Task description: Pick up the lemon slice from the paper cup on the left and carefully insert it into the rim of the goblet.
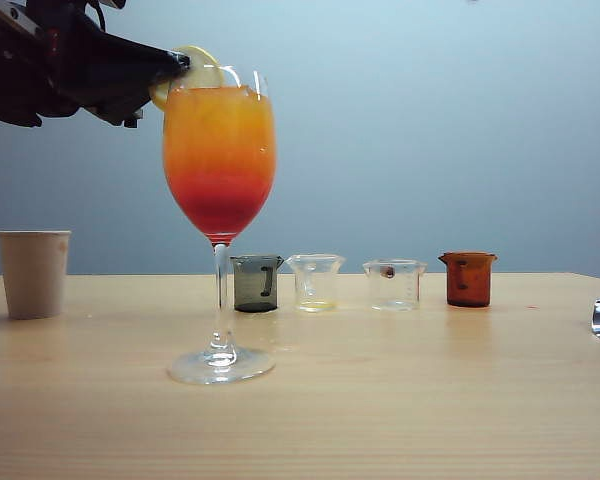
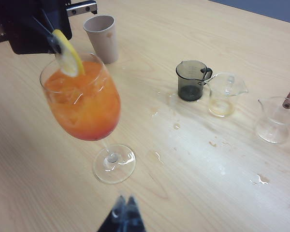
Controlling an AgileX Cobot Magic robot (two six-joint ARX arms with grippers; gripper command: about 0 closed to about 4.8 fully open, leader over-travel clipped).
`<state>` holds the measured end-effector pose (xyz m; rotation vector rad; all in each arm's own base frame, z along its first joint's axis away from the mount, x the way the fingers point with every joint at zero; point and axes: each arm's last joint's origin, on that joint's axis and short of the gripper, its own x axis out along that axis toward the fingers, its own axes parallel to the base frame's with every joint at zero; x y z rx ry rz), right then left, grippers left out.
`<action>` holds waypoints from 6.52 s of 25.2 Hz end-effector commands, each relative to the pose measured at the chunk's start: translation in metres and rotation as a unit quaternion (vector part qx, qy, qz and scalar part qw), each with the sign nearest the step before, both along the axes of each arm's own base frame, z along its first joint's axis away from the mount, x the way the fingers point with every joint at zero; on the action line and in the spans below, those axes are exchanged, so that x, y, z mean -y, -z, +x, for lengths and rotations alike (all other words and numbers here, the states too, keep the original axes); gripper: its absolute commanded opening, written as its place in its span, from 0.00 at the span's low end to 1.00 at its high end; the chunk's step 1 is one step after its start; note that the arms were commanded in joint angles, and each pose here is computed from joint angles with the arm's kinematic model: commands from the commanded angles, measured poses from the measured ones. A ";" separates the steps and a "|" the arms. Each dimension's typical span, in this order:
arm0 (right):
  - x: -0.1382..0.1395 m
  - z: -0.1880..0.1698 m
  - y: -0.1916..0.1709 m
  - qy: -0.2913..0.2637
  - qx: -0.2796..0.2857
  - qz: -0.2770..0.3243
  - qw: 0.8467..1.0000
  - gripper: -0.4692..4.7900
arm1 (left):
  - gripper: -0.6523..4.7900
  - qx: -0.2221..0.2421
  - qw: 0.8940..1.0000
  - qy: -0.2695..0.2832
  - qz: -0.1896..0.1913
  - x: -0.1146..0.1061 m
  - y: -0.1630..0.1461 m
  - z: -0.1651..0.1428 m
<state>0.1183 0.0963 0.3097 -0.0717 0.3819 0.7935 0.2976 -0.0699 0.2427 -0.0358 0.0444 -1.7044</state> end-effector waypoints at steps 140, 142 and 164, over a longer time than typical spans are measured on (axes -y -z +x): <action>0.017 -0.017 0.031 0.050 0.096 -0.004 0.994 0.08 | 0.11 0.061 0.860 -0.503 -0.060 -0.008 0.022 -0.226; 0.017 -0.017 0.031 0.050 0.096 -0.004 0.994 0.08 | 0.11 0.062 0.858 -0.506 -0.066 -0.010 0.023 -0.228; 0.017 -0.017 0.031 0.050 0.096 -0.005 0.994 0.08 | 0.11 0.085 0.765 -0.638 -0.031 -0.053 0.047 -0.208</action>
